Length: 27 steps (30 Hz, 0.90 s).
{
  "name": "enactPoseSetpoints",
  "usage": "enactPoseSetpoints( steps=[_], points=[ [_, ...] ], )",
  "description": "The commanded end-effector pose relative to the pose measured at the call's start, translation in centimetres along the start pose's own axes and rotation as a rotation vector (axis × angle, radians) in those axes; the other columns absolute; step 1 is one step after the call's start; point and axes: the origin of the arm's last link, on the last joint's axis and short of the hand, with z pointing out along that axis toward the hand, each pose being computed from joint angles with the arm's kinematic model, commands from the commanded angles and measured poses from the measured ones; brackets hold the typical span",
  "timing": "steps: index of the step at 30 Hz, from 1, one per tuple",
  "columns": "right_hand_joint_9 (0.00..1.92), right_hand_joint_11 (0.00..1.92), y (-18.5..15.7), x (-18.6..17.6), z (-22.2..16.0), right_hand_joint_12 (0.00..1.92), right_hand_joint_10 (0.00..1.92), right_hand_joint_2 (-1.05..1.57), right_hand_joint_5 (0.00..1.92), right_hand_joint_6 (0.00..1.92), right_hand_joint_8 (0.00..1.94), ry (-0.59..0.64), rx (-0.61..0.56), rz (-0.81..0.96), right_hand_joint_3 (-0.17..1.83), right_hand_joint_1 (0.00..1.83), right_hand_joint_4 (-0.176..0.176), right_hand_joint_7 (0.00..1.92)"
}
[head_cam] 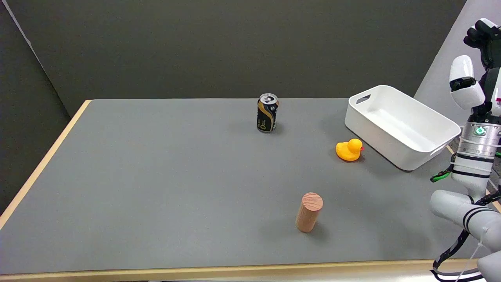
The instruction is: Pick up the black can.
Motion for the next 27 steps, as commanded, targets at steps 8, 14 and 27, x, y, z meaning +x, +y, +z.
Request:
enactPoseSetpoints(
  steps=[8, 14, 27],
  points=[
    [0.36, 0.06, 0.5, -0.1, 1.1, 1.06, 0.79, 0.77, 0.27, 0.58, 0.47, -0.034, -0.005, -0.034, 1.01, 0.41, 0.062, 0.42],
    [0.36, 0.06, -1.9, -2.3, 3.0, 1.06, 0.79, 0.76, 0.27, 0.58, 0.48, -0.09, 0.105, 0.032, 1.01, 0.41, 0.063, 0.42],
    [0.32, 0.05, -10.1, -17.4, 7.4, 1.07, 0.77, 0.71, 0.25, 0.53, 0.47, -0.579, 0.277, -0.105, 1.0, 0.46, 0.064, 0.4]
  ],
)
